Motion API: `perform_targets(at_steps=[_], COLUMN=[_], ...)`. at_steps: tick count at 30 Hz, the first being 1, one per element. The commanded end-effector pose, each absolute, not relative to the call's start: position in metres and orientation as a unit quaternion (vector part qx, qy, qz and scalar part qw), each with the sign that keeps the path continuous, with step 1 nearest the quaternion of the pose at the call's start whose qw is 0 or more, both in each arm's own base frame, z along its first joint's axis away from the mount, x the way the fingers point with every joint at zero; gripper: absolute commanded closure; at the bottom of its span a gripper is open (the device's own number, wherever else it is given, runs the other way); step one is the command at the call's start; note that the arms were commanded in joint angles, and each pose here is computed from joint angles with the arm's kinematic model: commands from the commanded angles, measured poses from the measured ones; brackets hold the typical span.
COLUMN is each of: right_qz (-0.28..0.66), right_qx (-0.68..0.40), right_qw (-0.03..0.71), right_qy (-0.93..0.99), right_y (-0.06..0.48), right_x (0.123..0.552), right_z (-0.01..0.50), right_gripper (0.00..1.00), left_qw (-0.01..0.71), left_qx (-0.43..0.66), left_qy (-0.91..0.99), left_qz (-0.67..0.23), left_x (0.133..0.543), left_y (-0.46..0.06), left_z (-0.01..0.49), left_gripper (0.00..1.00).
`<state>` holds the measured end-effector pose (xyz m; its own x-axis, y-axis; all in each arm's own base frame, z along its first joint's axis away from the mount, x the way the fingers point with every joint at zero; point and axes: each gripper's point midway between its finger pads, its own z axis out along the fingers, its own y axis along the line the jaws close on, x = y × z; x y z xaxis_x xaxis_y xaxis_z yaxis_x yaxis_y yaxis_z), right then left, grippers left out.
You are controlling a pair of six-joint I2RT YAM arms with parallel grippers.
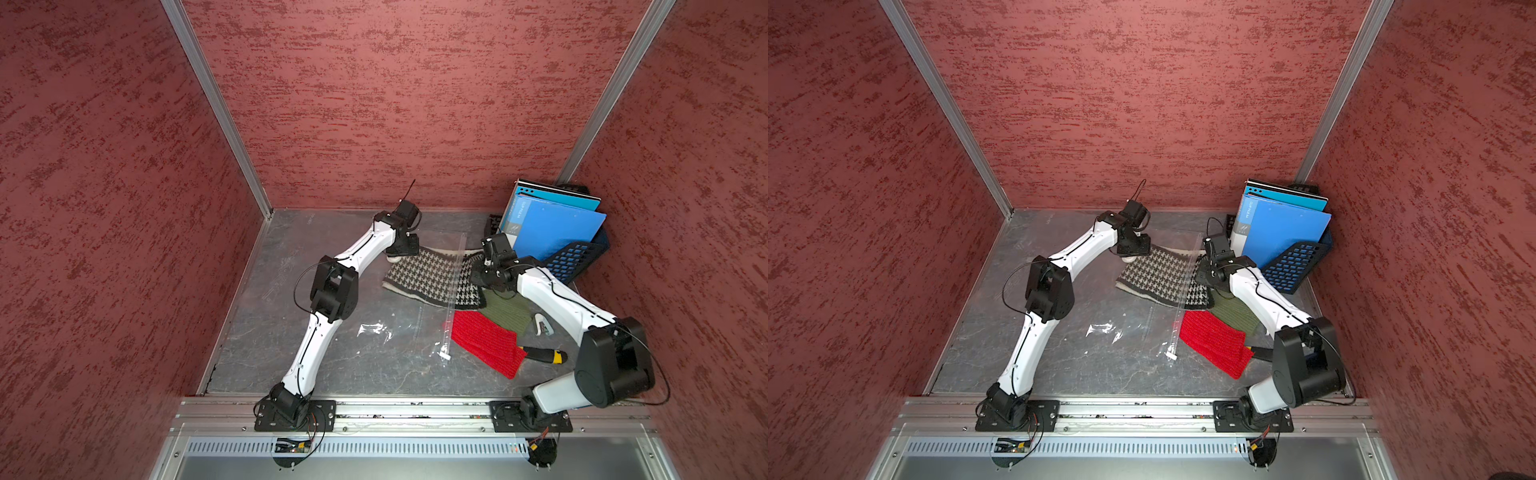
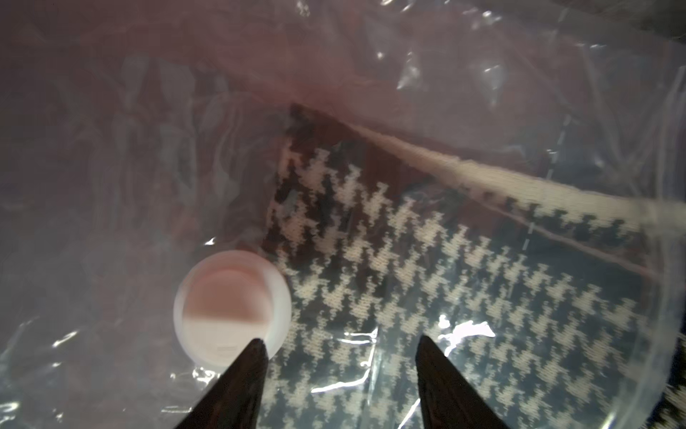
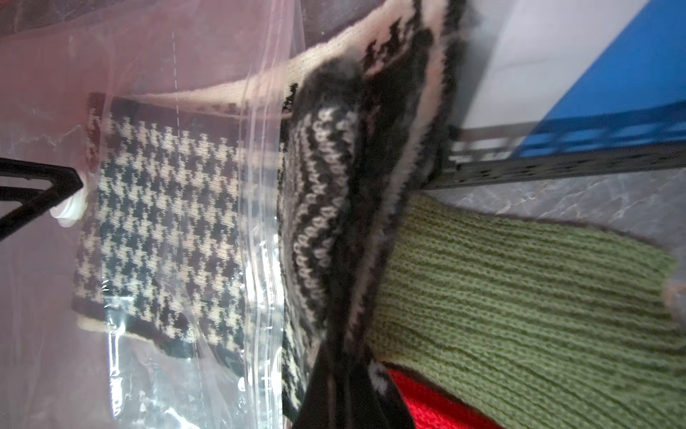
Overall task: Take the scarf out of the vacuum bag
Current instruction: Adjust the vacuum bag at the center of the board.
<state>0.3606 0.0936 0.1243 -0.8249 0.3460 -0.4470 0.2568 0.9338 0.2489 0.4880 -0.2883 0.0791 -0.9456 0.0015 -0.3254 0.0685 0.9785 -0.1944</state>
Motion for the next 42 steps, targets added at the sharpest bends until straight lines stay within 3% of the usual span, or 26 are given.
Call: perform_targets(at_steps=[1,6,23,29,37,42], right_qz=[0.107,0.108,0.107,0.108,0.11,0.108], right_qx=[0.152,0.152,0.154,0.155,0.155,0.156], right_qw=[0.27,0.268,0.265,0.274,0.275,0.276], right_qy=[0.945,0.945,0.946,0.943,0.942,0.942], right_y=[0.096,0.096,0.096,0.094,0.093,0.093], right_x=[0.365,0.365,0.363,0.361,0.36,0.36], right_z=[0.137,0.137,0.135,0.143,0.144,0.144], right_gripper=[1.0,1.0,1.0,1.0,1.0,1.0], left_qw=[0.156,0.168,0.149,0.137,0.139,0.133], left_qx=[0.006,0.008,0.008,0.005,0.003,-0.004], left_qy=[0.987,0.985,0.988,0.99,0.989,0.991], left_qz=[-0.027,0.042,-0.039,-0.042,-0.043,-0.036], left_x=[0.493,0.491,0.495,0.496,0.498,0.498], left_y=[-0.247,-0.229,-0.257,-0.258,-0.254,-0.247], left_z=[0.072,0.075,0.042,0.03,0.031,0.029], left_gripper=[0.33,0.33,0.33,0.39,0.57,0.62])
